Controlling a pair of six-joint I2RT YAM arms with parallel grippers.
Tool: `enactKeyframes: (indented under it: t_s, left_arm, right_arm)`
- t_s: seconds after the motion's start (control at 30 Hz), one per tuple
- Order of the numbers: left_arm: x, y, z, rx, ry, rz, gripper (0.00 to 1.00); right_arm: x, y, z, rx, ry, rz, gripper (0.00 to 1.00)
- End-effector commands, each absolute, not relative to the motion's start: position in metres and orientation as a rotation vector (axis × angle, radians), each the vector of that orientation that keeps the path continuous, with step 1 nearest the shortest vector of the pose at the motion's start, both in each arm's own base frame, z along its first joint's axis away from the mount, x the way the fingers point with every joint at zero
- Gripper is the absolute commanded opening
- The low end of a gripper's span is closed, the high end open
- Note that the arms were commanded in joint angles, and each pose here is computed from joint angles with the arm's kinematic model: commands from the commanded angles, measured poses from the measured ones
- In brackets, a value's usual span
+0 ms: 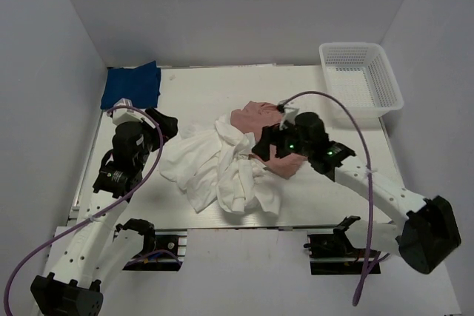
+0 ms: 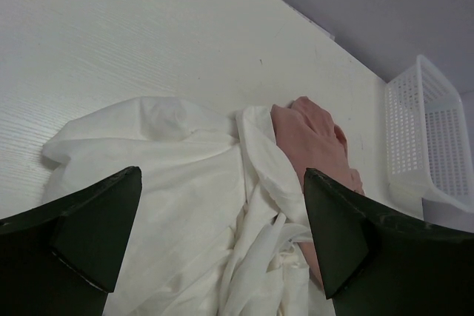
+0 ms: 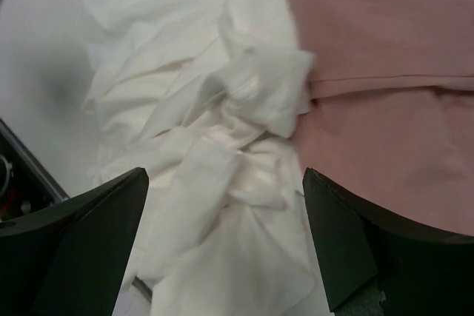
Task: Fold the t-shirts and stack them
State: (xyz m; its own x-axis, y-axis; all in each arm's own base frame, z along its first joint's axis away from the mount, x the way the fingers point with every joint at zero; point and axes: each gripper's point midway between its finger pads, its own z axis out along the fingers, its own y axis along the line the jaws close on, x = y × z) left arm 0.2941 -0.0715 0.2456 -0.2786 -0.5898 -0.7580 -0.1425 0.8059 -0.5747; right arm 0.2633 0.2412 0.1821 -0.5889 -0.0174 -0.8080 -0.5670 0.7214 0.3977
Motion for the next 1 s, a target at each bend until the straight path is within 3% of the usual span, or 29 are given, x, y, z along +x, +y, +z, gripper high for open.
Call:
enactKeyframes:
  t_s: [0.0,0.17,0.37,0.4,0.47,0.5,0.53,0.57,0.6,0.83,0.97]
  left_arm:
    - [0.292,-0.074,0.239,-0.538,1.848,-0.481,1.00]
    - [0.289,-0.074,0.239,-0.538,1.851,-0.480,1.00]
    - [0.288,-0.071,0.236,-0.546,1.859,-0.465,1.00]
    - [0.288,-0.071,0.236,-0.546,1.859,-0.465,1.00]
    - [0.287,-0.071,0.234,-0.548,1.868,-0.461,1.00]
    - [0.287,-0.071,0.234,-0.548,1.868,-0.461,1.00]
    - [0.287,-0.071,0.234,-0.548,1.868,-0.461,1.00]
    - [0.287,-0.073,0.234,-0.542,1.871,-0.469,1.00]
    - [0.287,-0.073,0.234,-0.542,1.871,-0.469,1.00]
    - [0.289,-0.077,0.221,-0.537,1.917,-0.468,1.00]
    - [0.291,-0.080,0.222,-0.516,1.917,-0.483,1.00]
  right_arm:
    - [0.255,0.262,0.166,-0.572,2.114,0.664,0.90]
    - [0.207,0.303,0.090,-0.768,2.276,0.488,0.90]
    - [0.208,0.295,0.021,-0.829,2.394,0.051,0.90]
    - [0.213,0.300,0.024,-0.825,2.377,0.022,0.80]
    - [0.222,0.304,0.035,-0.776,2.335,0.001,0.50]
    - [0.223,0.307,0.038,-0.766,2.324,0.021,0.39]
    - [0.225,0.316,0.042,-0.754,2.310,0.084,0.36]
    - [0.225,0.322,0.057,-0.742,2.279,0.138,0.15]
    - [0.225,0.327,0.064,-0.752,2.270,0.188,0.02]
    - [0.244,0.330,0.172,-0.539,2.063,0.390,0.00]
    - [0.285,0.296,0.239,-0.296,1.942,0.372,0.00]
